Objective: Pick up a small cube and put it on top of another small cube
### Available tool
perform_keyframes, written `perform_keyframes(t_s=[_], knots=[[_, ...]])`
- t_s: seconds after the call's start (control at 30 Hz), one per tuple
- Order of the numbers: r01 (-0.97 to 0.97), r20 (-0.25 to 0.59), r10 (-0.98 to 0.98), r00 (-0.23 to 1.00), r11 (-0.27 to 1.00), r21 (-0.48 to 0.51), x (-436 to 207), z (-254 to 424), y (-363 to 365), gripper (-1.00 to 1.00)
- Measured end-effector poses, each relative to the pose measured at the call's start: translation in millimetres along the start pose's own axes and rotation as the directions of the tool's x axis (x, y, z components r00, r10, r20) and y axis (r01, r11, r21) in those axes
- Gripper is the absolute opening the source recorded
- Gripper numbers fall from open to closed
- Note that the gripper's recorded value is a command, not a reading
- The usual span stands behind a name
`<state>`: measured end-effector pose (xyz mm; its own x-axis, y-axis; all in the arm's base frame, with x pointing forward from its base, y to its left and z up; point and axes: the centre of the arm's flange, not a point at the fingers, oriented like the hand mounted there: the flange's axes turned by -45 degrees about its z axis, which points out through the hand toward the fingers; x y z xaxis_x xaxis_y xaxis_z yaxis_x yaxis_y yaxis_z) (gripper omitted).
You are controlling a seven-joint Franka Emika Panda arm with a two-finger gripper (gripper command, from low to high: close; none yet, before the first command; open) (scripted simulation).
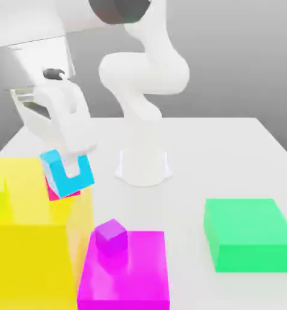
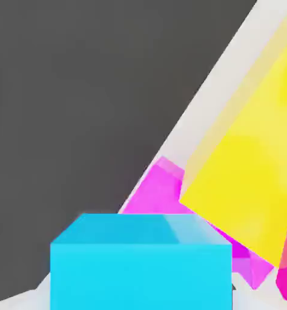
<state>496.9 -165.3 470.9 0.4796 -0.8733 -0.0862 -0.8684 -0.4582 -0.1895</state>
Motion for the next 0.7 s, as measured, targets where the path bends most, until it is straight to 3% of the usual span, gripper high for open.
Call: perform_keyframes(t_s=[0.3, 0.47, 0.5, 0.7], knots=[[-0.082, -0.086, 0.072, 0.994, 0.989, -0.120, 52, -28, 51, -1.00], [-0.062, -0.094, 0.045, 0.995, 0.982, -0.178, 62, 39, 66, -1.00], [-0.061, -0.094, 0.045, 0.995, 0.982, -0.179, 63, 48, 68, 1.00], [-0.060, -0.095, 0.043, 0.995, 0.981, -0.182, 63, 52, 69, 1.00]])
